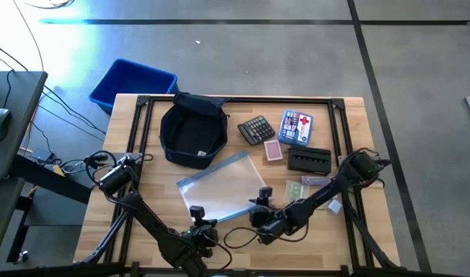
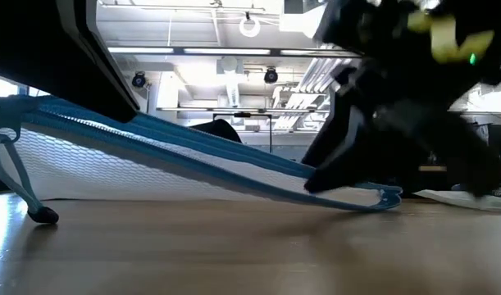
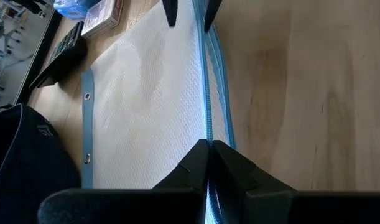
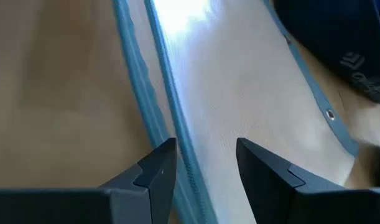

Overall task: Unpack backpack
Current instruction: Put the black calculator into the transparent zip bag

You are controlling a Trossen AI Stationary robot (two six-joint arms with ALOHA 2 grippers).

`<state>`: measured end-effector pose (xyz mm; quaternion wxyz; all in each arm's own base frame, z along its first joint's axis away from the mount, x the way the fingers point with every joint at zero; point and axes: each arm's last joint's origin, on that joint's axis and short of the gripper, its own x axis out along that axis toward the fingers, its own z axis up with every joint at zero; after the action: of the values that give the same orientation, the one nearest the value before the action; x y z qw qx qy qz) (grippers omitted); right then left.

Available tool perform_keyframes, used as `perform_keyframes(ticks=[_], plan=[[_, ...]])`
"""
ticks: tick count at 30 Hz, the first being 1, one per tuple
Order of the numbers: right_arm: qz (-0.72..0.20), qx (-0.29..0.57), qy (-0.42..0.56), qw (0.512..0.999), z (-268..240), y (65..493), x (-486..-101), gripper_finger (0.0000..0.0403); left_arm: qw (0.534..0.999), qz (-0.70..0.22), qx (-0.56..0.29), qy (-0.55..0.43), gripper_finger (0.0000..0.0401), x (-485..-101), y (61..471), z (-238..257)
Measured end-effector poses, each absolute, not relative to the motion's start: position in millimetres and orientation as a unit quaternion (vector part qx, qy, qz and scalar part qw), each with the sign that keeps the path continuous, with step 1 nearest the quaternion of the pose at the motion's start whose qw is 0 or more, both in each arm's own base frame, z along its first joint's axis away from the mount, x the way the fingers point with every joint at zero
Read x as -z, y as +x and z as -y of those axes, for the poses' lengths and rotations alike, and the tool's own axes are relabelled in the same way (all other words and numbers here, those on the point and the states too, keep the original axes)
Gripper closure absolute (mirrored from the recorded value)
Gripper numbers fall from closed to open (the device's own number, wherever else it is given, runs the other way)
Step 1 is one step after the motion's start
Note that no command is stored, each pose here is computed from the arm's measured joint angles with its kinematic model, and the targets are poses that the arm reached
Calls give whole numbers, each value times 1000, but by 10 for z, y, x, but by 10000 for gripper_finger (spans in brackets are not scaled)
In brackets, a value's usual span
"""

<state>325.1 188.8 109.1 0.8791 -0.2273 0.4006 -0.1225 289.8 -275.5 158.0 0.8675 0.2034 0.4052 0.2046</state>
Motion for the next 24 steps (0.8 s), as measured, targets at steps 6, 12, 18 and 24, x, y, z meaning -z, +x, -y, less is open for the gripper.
perform_keyframes(ticks=[6, 12, 18, 24], plan=[[-392, 185, -150, 889, -1727, 3346, -1036, 307, 870, -400, -205, 202, 401, -1583, 2902, 2762], [-371, 180, -140, 900, -1787, 3516, -1235, 393, 874, -394, -184, 220, 378, -1587, 2936, 2799], [-344, 194, -129, 910, -1869, 3667, -1499, 402, 885, -364, -169, 235, 301, -1613, 3019, 2842], [-336, 194, -118, 914, -1895, 3697, -1555, 403, 875, -356, -188, 268, 240, -1602, 3156, 2712]])
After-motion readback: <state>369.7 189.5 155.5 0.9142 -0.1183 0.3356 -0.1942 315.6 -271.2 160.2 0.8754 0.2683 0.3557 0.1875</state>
